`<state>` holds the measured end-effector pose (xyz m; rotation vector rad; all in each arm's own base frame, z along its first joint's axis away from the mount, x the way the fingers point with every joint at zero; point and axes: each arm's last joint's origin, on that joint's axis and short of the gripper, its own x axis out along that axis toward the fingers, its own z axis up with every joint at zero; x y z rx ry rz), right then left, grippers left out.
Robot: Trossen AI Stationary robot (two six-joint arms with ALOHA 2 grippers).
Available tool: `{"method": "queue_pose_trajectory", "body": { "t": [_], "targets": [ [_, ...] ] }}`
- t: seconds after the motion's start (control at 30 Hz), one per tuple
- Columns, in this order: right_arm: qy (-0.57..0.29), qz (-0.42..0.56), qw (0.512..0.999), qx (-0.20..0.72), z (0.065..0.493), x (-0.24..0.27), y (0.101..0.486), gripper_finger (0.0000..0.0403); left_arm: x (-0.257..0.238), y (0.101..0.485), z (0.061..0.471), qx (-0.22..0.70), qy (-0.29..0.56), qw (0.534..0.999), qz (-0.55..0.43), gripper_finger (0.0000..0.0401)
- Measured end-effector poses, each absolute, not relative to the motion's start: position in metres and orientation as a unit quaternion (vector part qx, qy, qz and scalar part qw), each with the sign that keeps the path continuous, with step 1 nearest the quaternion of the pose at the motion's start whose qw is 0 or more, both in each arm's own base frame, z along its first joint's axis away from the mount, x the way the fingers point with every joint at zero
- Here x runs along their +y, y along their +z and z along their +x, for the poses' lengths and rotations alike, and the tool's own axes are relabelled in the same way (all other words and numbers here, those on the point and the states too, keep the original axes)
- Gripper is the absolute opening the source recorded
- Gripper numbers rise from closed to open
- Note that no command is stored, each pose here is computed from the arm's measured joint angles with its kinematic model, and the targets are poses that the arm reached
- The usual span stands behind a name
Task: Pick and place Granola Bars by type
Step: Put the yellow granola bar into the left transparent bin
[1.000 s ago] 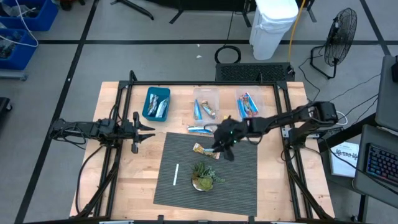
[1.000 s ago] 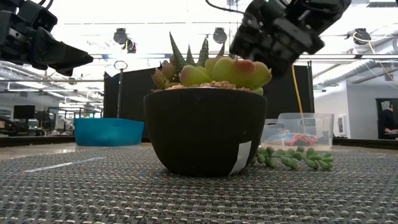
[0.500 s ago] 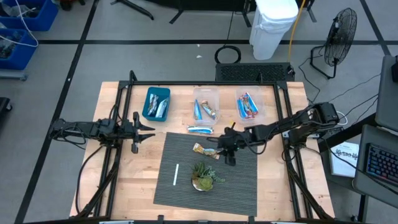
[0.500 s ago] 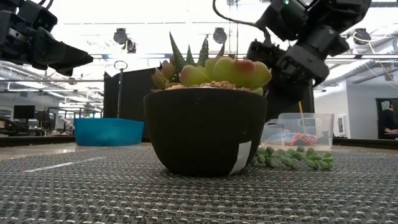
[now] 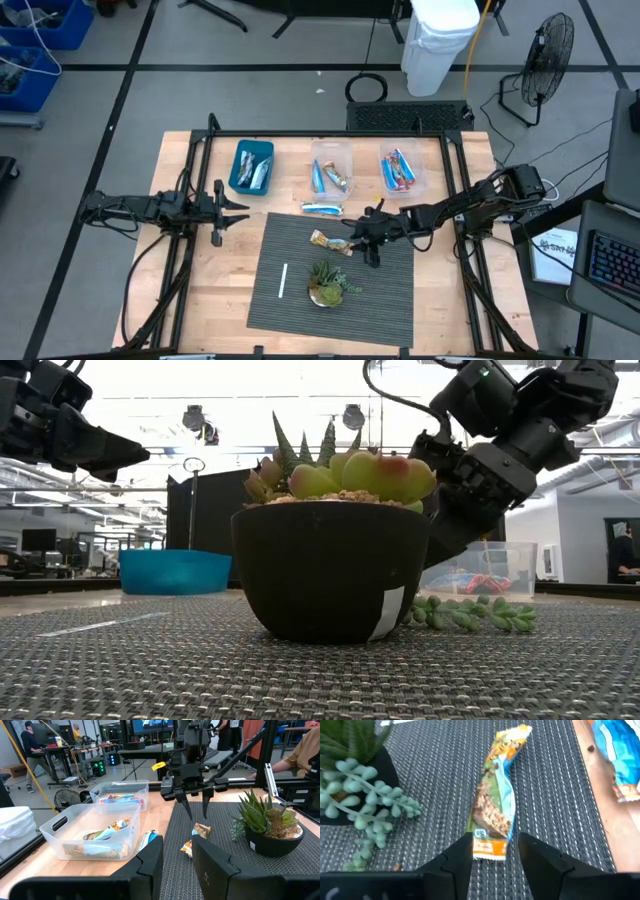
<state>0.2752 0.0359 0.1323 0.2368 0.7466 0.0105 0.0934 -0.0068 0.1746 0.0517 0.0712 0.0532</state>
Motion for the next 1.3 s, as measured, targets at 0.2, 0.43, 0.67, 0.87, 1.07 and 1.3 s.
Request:
{"method": "queue_pose_trajectory", "body": {
  "t": [0.2, 0.43, 0.67, 0.87, 1.07, 1.3],
  "targets": [
    [0.015, 0.110, 0.925, 0.363, 0.278, 0.042, 0.127, 0.0151, -0.007, 0.175, 0.093, 0.036, 0.027, 0.999, 0.026, 0.0108],
    [0.020, 0.098, 0.924, 0.368, 0.285, 0.044, 0.105, 0.0156, -0.007, 0.174, 0.093, 0.036, 0.027, 0.999, 0.026, 0.0108],
    [0.024, 0.088, 0.929, 0.360, 0.288, 0.044, 0.100, 0.0154, -0.007, 0.175, 0.093, 0.036, 0.027, 0.999, 0.026, 0.0108],
    [0.005, 0.080, 0.928, 0.364, 0.288, 0.043, 0.099, 0.0128, -0.007, 0.175, 0.093, 0.036, 0.027, 0.999, 0.026, 0.0108],
    [-0.003, 0.074, 0.922, 0.381, 0.285, 0.042, 0.097, 0.0048, -0.007, 0.175, 0.093, 0.036, 0.027, 0.999, 0.026, 0.0108],
    [0.003, 0.057, 0.924, 0.379, 0.286, 0.041, 0.097, 0.0004, -0.007, 0.175, 0.093, 0.036, 0.027, 0.999, 0.026, 0.0108]
  ]
}}
